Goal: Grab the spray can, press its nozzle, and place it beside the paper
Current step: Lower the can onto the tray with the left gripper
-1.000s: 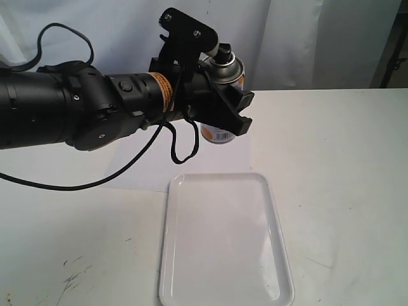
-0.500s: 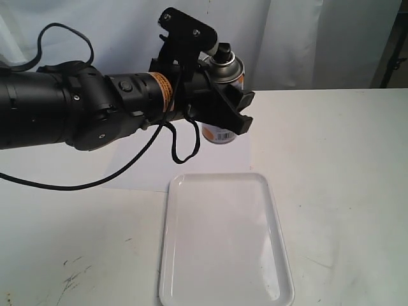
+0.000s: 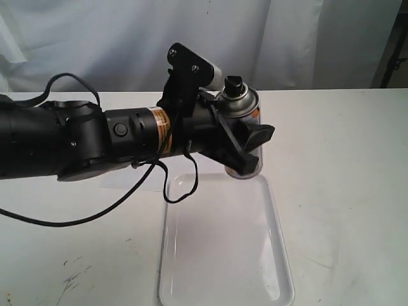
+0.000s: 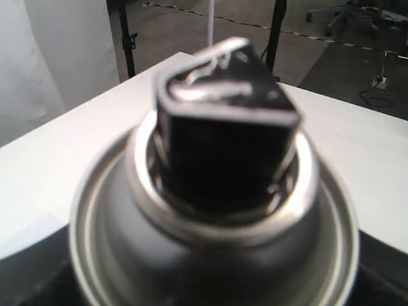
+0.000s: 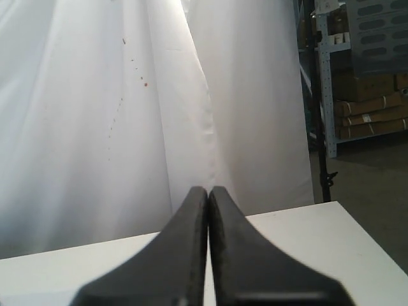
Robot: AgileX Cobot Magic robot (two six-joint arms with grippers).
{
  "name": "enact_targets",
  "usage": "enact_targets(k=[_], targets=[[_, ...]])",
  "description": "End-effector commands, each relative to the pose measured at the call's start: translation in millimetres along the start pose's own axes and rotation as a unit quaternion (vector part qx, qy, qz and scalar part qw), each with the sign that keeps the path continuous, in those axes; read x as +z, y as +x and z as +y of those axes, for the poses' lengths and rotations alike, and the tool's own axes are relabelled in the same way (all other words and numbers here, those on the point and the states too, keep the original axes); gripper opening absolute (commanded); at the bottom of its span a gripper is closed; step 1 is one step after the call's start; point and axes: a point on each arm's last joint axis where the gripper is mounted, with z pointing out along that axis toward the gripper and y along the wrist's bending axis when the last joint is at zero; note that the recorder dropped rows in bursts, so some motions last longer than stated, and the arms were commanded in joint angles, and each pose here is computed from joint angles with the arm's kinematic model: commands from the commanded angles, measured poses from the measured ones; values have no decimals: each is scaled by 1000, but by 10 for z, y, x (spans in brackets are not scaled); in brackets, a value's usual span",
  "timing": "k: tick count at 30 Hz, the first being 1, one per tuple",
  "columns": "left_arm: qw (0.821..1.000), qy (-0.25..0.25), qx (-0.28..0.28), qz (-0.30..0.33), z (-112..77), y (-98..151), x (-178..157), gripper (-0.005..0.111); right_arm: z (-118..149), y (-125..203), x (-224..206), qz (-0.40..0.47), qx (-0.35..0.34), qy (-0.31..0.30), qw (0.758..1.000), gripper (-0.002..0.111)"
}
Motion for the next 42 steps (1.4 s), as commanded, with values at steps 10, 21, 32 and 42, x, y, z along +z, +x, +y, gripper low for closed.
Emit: enact_targets(k=[10, 21, 32, 42], targets=[[997, 63, 4, 49, -110, 345, 10, 0, 0, 6, -7, 0, 8, 0, 1000, 0], [992, 87, -11, 95, -107, 715, 197, 0, 0, 6, -7, 0, 8, 0, 1000, 0], [988, 112, 20, 100, -136, 793, 230, 0, 0, 6, -7, 0, 9, 0, 1000, 0], [987, 115, 51, 100, -132, 817, 239, 6, 2, 7, -7, 0, 9, -1, 1000, 0]])
